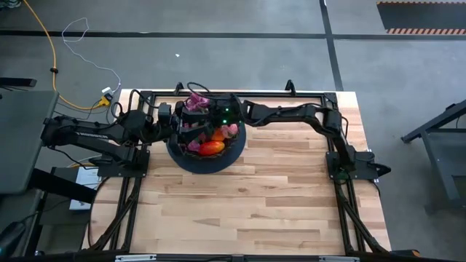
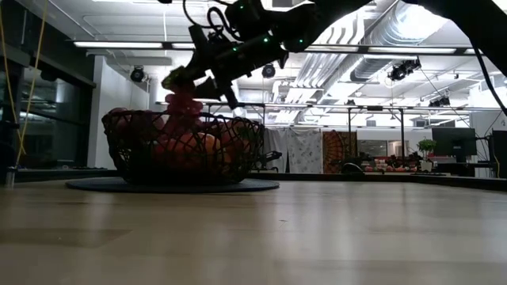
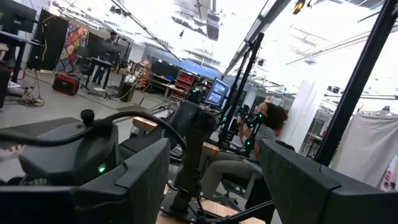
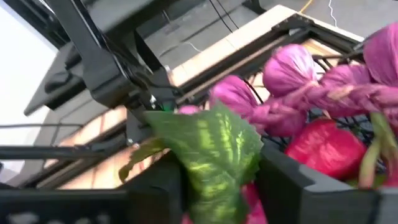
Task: Build produce basket
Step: Put the red grapes into the black wire basket, then return to Home Position
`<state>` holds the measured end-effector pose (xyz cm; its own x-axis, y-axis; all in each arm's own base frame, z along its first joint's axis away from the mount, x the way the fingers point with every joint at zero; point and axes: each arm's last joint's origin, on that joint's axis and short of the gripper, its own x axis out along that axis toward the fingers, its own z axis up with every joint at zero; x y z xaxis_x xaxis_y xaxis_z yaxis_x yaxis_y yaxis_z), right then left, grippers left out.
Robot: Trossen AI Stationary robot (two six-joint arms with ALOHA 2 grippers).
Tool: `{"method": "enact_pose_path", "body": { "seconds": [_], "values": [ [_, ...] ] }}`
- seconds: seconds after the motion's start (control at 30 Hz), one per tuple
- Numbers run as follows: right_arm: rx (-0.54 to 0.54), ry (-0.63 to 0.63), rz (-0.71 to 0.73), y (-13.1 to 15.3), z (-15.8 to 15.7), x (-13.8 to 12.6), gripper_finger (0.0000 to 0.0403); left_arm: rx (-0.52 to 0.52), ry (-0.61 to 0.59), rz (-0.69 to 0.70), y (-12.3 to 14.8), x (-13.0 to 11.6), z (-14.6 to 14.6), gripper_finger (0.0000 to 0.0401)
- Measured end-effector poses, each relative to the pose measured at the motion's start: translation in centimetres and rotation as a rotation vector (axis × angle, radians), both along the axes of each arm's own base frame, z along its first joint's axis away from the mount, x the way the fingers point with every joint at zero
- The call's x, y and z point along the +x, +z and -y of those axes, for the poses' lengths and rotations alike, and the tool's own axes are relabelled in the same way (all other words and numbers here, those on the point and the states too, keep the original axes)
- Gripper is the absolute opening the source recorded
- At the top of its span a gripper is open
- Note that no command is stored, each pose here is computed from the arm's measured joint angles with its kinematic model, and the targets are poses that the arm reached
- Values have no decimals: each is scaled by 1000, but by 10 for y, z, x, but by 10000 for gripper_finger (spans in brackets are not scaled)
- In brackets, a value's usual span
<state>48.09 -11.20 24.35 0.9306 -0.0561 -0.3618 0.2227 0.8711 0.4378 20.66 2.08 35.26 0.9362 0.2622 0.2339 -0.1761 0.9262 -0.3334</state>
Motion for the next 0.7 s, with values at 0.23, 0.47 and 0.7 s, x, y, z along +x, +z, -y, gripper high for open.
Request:
{"method": "enact_pose_path", "body": {
  "seconds": [0.23, 0.47, 0.7],
  "values": [
    [-5, -13, -11, 2, 7, -3, 269, 0, 0, 0, 0, 0, 0, 237],
    [-16, -3, 58, 19, 26, -12, 311, 0, 0, -2, 0, 0, 0, 237],
    [-94, 36, -46, 69, 47, -63, 311, -4, 11, -19, -2, 0, 0, 237]
  ]
}}
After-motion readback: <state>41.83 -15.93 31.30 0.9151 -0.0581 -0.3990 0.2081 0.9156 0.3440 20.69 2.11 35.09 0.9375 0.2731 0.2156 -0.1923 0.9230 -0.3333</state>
